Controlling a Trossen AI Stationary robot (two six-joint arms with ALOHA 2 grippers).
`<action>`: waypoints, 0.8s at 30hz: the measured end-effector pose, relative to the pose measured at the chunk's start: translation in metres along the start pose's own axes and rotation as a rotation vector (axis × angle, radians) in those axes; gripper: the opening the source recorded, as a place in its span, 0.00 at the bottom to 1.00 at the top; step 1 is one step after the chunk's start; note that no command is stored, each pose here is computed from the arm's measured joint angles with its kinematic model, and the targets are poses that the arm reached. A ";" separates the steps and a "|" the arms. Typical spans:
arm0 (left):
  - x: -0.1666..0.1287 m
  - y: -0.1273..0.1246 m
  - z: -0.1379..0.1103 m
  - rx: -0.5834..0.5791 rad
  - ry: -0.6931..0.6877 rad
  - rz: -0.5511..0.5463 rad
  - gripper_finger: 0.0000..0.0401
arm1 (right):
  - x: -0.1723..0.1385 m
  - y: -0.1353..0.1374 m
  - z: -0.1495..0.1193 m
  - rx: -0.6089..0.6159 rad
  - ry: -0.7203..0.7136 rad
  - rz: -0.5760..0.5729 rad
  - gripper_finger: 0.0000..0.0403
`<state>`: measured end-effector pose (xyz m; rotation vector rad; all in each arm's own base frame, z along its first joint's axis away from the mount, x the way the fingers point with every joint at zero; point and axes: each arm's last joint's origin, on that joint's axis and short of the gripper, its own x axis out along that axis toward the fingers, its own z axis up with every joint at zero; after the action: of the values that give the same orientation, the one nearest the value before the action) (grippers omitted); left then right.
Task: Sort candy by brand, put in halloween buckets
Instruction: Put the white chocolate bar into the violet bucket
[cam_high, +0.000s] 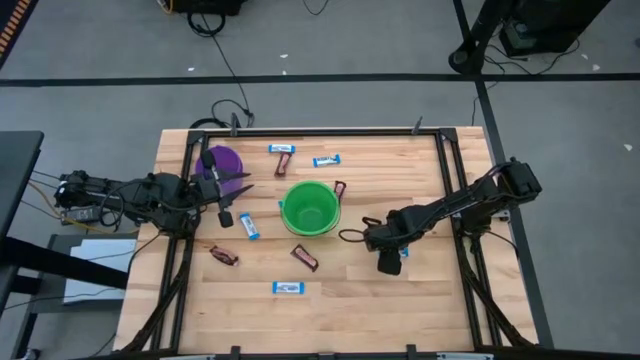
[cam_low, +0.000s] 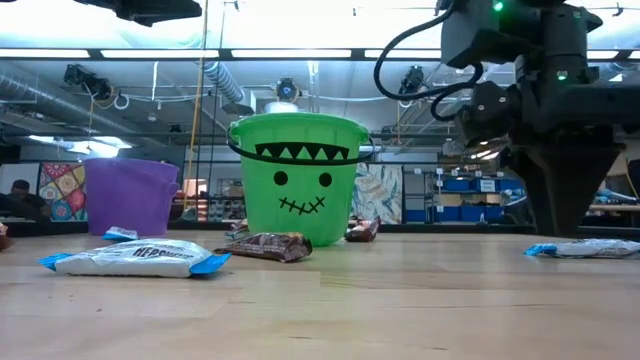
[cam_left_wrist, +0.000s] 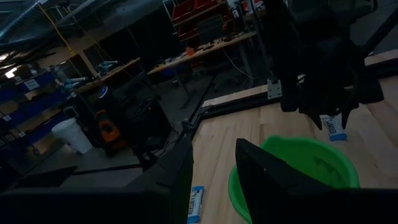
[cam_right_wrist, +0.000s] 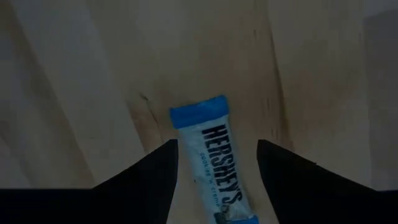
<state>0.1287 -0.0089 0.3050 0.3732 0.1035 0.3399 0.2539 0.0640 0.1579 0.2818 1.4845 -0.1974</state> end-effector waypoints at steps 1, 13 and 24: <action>0.000 0.000 0.000 -0.001 -0.001 0.000 0.32 | 0.000 0.000 -0.001 -0.003 -0.004 -0.013 0.57; 0.000 0.000 0.000 -0.052 0.000 0.000 0.32 | 0.024 -0.005 -0.014 0.066 -0.047 0.016 0.57; 0.000 0.000 0.000 -0.052 -0.003 0.001 0.32 | 0.002 0.000 -0.011 0.090 -0.033 0.080 0.57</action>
<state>0.1287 -0.0089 0.3052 0.3219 0.0918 0.3424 0.2435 0.0673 0.1550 0.4084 1.4309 -0.2037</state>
